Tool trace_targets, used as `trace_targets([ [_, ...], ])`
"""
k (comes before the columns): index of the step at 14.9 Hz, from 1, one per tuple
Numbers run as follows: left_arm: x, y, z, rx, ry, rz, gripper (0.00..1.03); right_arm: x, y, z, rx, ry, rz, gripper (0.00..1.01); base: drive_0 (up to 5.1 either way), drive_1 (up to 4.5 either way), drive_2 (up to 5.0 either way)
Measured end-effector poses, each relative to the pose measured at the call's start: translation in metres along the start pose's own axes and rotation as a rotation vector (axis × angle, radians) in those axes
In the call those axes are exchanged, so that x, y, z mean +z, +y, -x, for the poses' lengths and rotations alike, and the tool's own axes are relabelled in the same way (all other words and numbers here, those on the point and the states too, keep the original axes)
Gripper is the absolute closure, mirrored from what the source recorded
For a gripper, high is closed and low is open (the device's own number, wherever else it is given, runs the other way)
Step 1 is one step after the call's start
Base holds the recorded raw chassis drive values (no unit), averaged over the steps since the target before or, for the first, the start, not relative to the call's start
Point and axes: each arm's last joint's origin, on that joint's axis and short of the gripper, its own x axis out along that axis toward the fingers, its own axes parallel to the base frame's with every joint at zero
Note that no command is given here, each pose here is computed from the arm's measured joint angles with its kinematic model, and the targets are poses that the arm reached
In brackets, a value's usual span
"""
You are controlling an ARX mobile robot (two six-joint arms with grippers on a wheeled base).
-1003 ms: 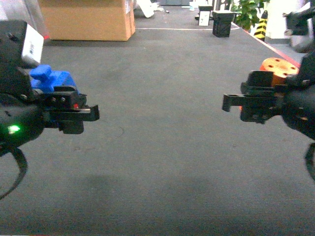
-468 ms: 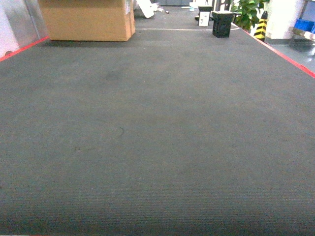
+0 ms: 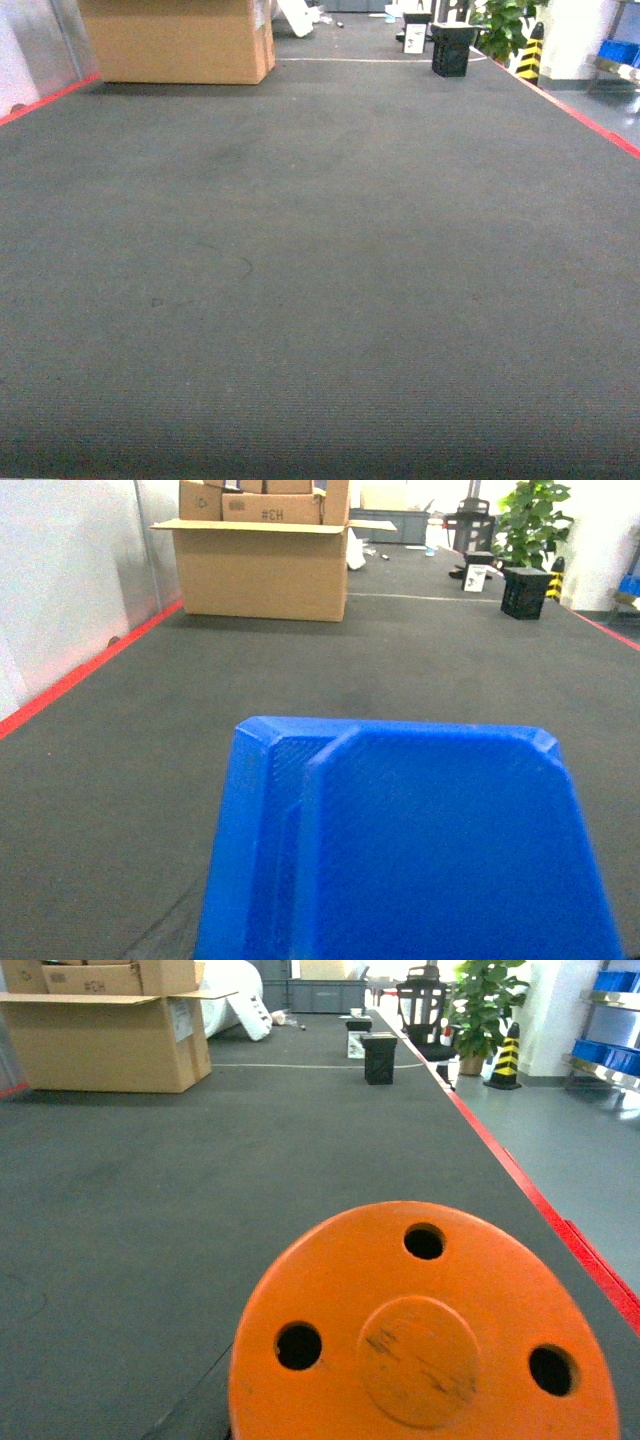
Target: Sort blue parts and orange caps into right shelf containers
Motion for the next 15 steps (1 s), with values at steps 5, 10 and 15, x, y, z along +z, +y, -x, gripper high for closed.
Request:
trace_targets([
  [5,-0.021,0.012,0.008,-0.007,0.016,-0.003,0.59,-0.018,-0.01,0.01,-0.001,0.008,0.008,0.57,0.0,0.0,0.0],
  [10,-0.033,0.026,0.014,-0.012,0.012,0.001,0.59,-0.029,-0.022,0.018,0.002,0.007,0.012,0.57,0.0,0.0,0.0],
  [15,-0.041,0.027,0.021,-0.014,0.005,0.003,0.6,-0.039,-0.021,0.026,0.007,-0.015,0.012,0.57,0.0,0.0,0.0],
])
